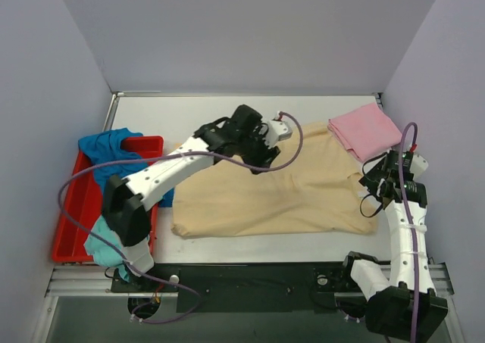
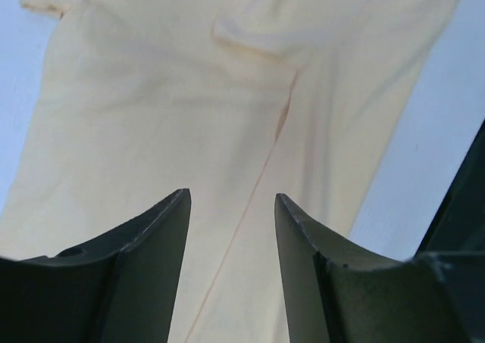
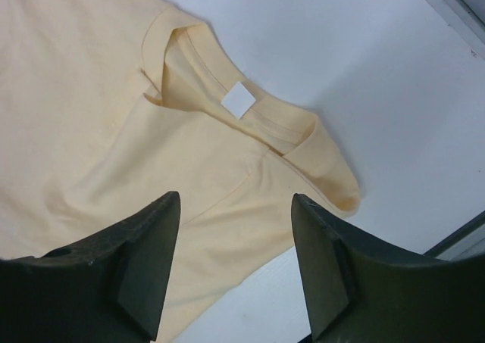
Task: Fold and stack the t-shirts
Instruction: Fold the flattened tshirt in 1/3 of the way
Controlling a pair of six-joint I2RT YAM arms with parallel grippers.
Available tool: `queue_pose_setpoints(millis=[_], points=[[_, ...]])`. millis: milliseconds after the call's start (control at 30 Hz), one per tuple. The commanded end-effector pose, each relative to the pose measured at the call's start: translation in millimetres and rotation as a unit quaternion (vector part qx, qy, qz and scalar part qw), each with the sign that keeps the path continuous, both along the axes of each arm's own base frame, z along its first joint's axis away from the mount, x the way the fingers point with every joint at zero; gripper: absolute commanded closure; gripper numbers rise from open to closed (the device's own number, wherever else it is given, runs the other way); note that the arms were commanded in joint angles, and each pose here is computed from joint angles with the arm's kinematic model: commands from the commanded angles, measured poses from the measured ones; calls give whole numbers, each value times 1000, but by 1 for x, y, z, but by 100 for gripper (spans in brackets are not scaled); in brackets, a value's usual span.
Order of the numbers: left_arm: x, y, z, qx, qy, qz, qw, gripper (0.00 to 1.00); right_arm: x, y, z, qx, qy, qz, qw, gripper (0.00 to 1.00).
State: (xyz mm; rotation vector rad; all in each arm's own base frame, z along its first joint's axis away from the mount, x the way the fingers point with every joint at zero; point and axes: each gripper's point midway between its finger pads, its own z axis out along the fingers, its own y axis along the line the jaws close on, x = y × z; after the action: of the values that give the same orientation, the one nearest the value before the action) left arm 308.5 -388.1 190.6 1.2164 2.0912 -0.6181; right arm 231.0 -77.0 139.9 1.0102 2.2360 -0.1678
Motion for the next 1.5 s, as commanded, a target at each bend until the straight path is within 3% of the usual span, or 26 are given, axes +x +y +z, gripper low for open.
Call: queue_pose_setpoints(millis=[0,133,300,467,633,700,767,800,833,1000,1200,1467], points=[[-64,112,-12,128,-31,-125,983,42,-29,13,-17,39,34,1,999,40],[-114,193,-62,230,-18,-172,958,39,-39,24,-38,125,34,-32,991,36],[-152,255,-110,287,-22,-180,941,27,-64,25,-74,193,86,-120,970,40],[-144,293,-143,359,-54,-149,920,26,-81,4,-92,148,104,-184,966,39],[-134,284,-152,339,-87,-138,926,26,-81,-1,-115,149,114,-201,961,40],[-133,281,-152,336,-96,-141,926,29,-74,6,-127,172,113,-191,960,41],[-134,283,-156,339,-95,-143,925,40,-66,10,-141,192,120,-170,959,46],[-137,287,-160,343,-89,-144,924,53,-68,11,-145,195,131,-167,957,50],[-139,289,-161,346,-86,-147,923,59,-71,14,-150,203,149,-166,953,55],[-149,295,-160,342,-76,-149,925,100,-70,8,-153,216,161,-162,949,100],[-158,296,-148,329,-72,-161,928,100,-82,-1,-139,250,125,-210,937,100],[-169,279,-137,285,-79,-222,929,100,-108,-1,-124,362,67,-340,865,100]])
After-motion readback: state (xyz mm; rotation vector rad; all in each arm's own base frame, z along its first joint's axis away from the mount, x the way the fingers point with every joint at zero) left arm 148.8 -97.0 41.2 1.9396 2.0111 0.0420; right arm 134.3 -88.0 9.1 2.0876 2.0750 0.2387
